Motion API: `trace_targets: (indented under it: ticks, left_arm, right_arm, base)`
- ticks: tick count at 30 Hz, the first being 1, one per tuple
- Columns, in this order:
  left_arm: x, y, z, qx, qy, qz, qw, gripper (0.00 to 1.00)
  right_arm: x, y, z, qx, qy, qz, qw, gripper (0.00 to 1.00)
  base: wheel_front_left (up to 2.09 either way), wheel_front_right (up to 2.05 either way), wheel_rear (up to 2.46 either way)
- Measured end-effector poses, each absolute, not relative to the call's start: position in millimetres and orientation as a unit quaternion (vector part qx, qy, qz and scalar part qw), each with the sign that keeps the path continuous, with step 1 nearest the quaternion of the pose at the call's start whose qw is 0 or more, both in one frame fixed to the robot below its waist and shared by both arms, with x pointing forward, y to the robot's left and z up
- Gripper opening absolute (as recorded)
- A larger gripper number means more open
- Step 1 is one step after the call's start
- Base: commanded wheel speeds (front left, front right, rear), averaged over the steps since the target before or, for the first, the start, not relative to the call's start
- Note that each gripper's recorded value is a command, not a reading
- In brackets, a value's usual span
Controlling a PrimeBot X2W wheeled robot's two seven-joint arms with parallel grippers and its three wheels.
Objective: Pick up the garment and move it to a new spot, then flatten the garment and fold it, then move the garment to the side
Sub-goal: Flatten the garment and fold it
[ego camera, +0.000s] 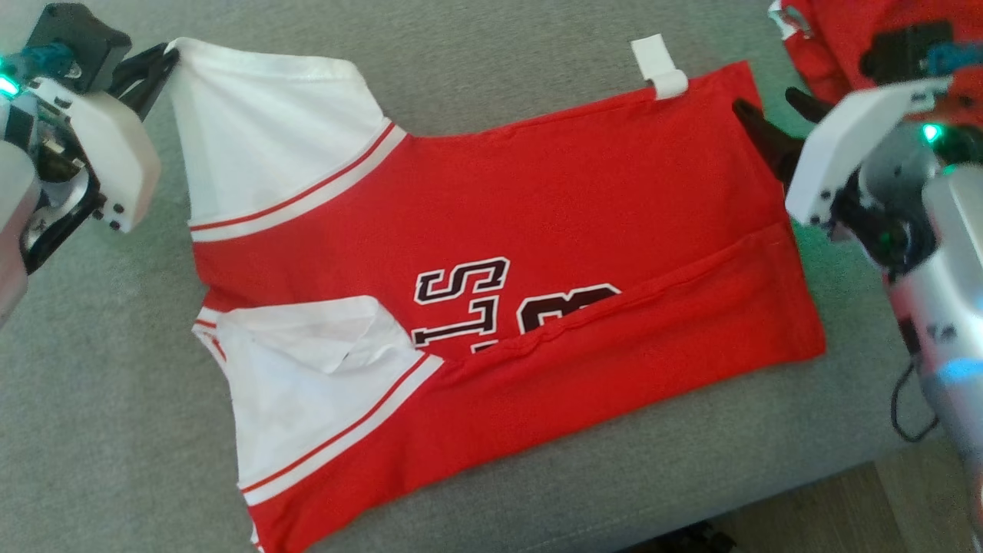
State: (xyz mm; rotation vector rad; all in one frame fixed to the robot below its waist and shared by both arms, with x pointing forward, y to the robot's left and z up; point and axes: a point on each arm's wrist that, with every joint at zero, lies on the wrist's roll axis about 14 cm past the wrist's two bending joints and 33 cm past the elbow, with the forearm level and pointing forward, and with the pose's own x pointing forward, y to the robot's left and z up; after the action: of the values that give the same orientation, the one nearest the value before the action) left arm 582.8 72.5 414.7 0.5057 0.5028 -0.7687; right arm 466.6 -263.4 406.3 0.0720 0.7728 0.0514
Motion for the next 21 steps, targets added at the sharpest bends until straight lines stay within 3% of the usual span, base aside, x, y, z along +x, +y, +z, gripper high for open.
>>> trace_targets:
  ticks: [17, 21]
  left_arm:
    - [583.6, 84.5, 412.1, 0.243, 0.247, -0.361, 0.866, 0.00]
    - [581.1, 85.1, 410.1, 0.240, 0.250, -0.363, 0.865, 0.00]
  right_arm:
    - [500.9, -241.7, 383.6, 0.050, 0.427, 0.040, 0.902, 1.00]
    - [505.2, -237.7, 381.9, 0.048, 0.425, 0.045, 0.903, 0.93]
  base:
    - [0.00, 0.00, 0.00]
    - [0.00, 0.00, 0.00]
